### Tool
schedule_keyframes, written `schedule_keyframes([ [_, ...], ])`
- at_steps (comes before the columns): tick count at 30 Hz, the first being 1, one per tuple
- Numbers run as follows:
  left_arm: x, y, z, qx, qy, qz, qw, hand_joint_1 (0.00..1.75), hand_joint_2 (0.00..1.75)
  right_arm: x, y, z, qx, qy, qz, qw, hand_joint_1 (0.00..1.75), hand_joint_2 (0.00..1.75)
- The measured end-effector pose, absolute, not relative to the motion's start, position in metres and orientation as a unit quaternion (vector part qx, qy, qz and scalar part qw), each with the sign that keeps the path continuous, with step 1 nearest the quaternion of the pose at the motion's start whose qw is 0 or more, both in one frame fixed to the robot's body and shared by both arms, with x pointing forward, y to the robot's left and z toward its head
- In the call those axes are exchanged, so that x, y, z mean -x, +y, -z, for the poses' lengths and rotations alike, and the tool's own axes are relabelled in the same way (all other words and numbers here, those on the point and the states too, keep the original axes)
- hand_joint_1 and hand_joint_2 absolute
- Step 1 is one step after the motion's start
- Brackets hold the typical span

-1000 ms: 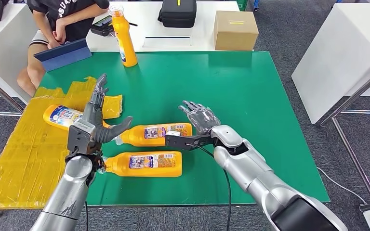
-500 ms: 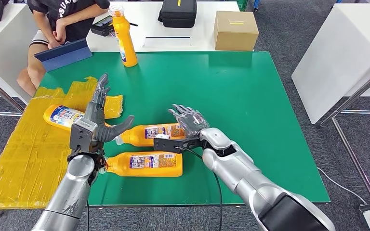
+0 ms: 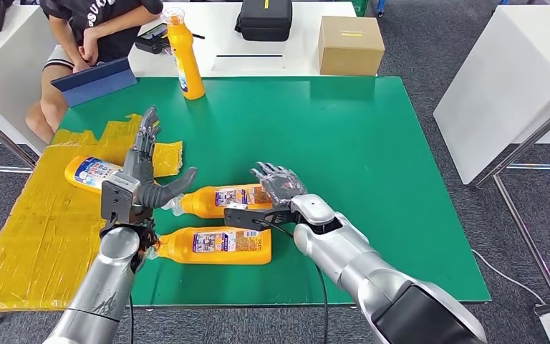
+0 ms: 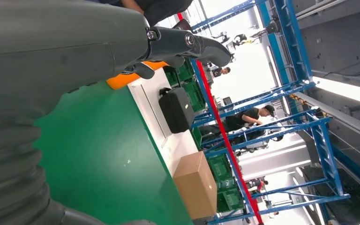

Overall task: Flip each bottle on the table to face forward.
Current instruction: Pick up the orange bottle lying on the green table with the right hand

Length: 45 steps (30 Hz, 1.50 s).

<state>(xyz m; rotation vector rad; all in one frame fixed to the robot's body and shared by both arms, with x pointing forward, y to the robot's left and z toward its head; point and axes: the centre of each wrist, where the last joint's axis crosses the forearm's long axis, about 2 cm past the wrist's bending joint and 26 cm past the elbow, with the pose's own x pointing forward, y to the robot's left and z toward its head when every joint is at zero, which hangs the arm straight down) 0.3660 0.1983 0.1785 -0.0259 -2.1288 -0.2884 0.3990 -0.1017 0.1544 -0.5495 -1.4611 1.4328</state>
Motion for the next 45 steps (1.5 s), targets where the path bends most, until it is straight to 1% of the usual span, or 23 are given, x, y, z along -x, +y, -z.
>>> schedule_keyframes([
  [13,-0.357,0.194,-0.186,0.028,-0.881,0.112,0.459,0.00,1.75,-0.396,-0.112,-0.137,0.226,-0.566,-0.596,0.523,0.00,1.75],
  [21,-0.351,0.193,-0.186,0.036,-0.883,0.104,0.457,0.00,1.75,-0.392,-0.113,-0.131,0.231,-0.564,-0.599,0.519,0.00,1.75],
  [24,-0.350,0.192,-0.186,0.039,-0.882,0.103,0.458,0.00,1.75,-0.391,-0.112,-0.129,0.242,-0.564,-0.602,0.511,0.03,1.75],
  [25,-0.350,0.192,-0.186,0.040,-0.882,0.102,0.458,0.00,1.75,-0.390,-0.112,-0.129,0.246,-0.563,-0.603,0.508,0.18,1.75],
  [27,-0.349,0.191,-0.185,0.041,-0.882,0.102,0.458,0.00,1.75,-0.389,-0.111,-0.127,0.252,-0.562,-0.605,0.504,0.75,1.75],
  [28,-0.349,0.191,-0.185,0.042,-0.882,0.101,0.459,0.00,1.75,-0.388,-0.111,-0.127,0.254,-0.562,-0.605,0.503,1.10,1.75],
  [29,-0.349,0.191,-0.185,0.042,-0.882,0.100,0.459,0.00,1.75,-0.388,-0.111,-0.126,0.256,-0.561,-0.606,0.502,1.30,1.75],
  [31,-0.348,0.190,-0.185,0.043,-0.881,0.100,0.460,0.00,1.75,-0.387,-0.111,-0.125,0.259,-0.561,-0.607,0.500,1.45,1.75],
  [36,-0.347,0.190,-0.183,0.044,-0.880,0.099,0.463,0.00,1.75,-0.386,-0.110,-0.124,0.266,-0.563,-0.606,0.495,1.59,1.75],
  [40,-0.344,0.190,-0.180,0.045,-0.878,0.098,0.466,0.00,1.75,-0.384,-0.110,-0.122,0.271,-0.563,-0.606,0.492,1.62,1.75],
  [44,-0.342,0.190,-0.179,0.046,-0.878,0.097,0.467,0.00,1.75,-0.383,-0.111,-0.121,0.274,-0.562,-0.607,0.491,1.70,1.75],
  [45,-0.342,0.190,-0.179,0.046,-0.878,0.097,0.467,0.00,1.75,-0.383,-0.111,-0.121,0.275,-0.561,-0.608,0.490,1.69,1.75],
])
